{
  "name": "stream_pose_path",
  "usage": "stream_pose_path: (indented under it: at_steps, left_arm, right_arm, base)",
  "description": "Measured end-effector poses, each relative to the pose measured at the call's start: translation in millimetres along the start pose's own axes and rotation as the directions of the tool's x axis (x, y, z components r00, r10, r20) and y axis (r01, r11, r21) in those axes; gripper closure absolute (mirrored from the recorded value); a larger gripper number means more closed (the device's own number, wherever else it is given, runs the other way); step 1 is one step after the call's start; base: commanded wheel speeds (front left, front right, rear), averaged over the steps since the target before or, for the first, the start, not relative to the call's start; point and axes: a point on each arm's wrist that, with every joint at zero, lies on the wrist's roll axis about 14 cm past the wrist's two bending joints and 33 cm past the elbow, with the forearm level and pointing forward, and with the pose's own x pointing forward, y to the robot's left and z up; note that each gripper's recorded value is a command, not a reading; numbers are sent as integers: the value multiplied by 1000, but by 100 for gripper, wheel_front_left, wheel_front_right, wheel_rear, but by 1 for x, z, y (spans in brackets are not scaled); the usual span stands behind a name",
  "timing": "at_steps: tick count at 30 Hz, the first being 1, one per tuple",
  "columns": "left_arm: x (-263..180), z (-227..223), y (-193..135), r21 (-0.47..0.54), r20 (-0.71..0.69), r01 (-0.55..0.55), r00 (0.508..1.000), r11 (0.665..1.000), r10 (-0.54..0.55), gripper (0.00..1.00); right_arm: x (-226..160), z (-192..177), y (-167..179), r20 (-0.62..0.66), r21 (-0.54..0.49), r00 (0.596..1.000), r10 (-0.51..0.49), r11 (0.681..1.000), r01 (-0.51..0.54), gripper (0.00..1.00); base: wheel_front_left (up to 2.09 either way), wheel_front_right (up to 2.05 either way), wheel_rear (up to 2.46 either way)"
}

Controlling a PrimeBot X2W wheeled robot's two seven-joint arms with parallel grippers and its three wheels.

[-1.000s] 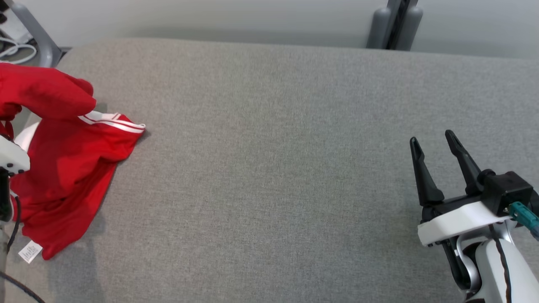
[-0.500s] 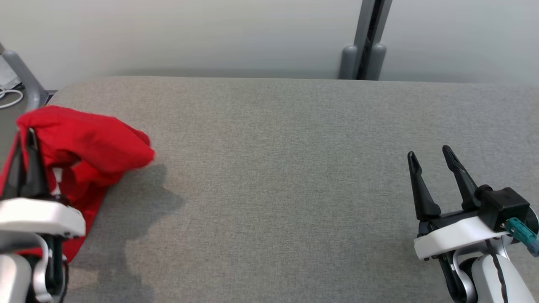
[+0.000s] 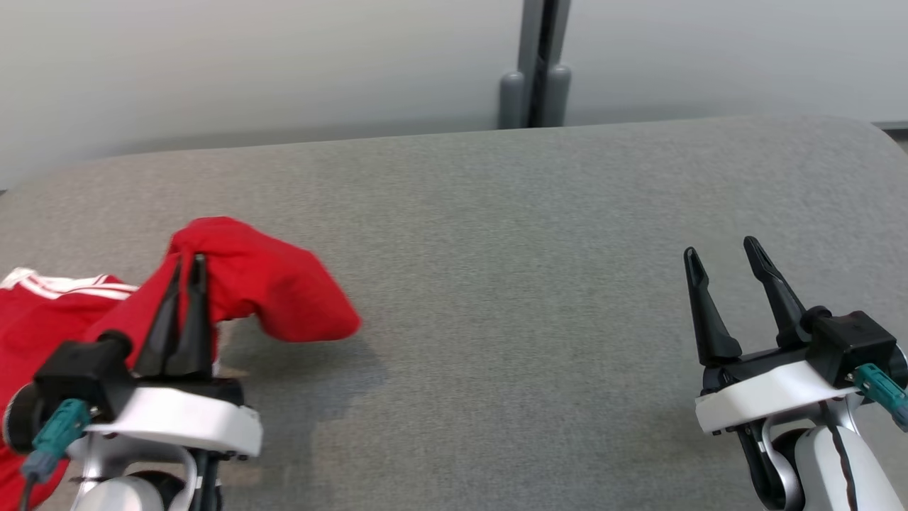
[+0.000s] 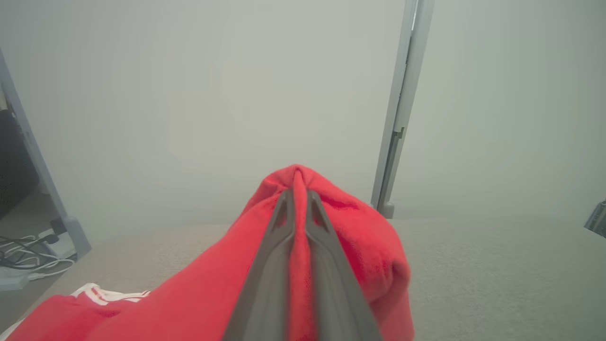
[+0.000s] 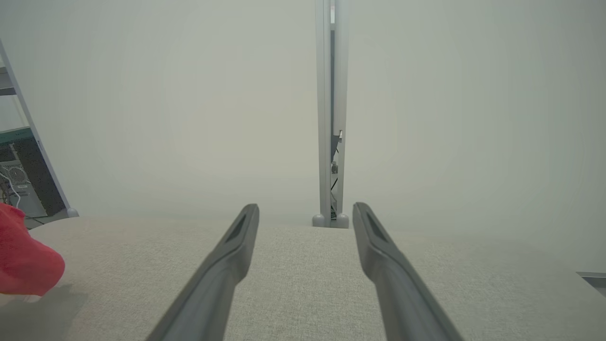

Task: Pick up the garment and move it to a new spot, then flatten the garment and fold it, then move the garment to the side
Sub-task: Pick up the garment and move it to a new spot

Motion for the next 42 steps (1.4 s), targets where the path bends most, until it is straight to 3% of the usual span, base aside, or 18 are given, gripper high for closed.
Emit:
stream_pose_path:
  at_steps: [6,15,21,27,28,29,30,35,42]
  left_arm:
    - [21,-20,-71,-49,-37,207,977,977,-209,100]
    - [39,-80,-171,-144,-169,441,871,886,-461,100]
    - [32,-131,-211,-186,-287,528,778,829,-559,100]
    - [15,-165,-227,-228,-377,563,701,795,-605,100]
    - [13,-166,-228,-235,-378,564,697,792,-609,73]
    - [11,-167,-229,-239,-378,566,695,789,-612,17]
    - [8,-167,-230,-244,-376,569,690,785,-618,0]
    - [13,-146,-226,-260,-291,555,735,790,-612,0]
    - [39,-98,-179,-219,-114,450,869,866,-481,0]
  right_arm:
    - [-12,3,-25,-1,-13,997,-74,997,74,0]
    - [-44,0,-73,-19,-26,973,-229,973,228,0]
    - [-65,-8,-98,-45,-38,949,-313,949,312,0]
    - [-67,-15,-104,-58,-33,941,-333,943,332,0]
    - [-66,-16,-103,-59,-31,942,-331,944,330,0]
    - [-64,-17,-102,-58,-28,944,-326,945,325,0]
    - [-62,-17,-100,-55,-26,946,-321,947,320,0]
    - [-49,-18,-89,-49,-16,959,-279,960,278,0]
    - [-32,-13,-68,-29,-9,977,-209,978,209,0]
  base:
    - [0,0,0]
    - [0,0,0]
    - [0,0,0]
    - [0,0,0]
    - [0,0,0]
    - [0,0,0]
    - [0,0,0]
    - [0,0,0]
    - [0,0,0]
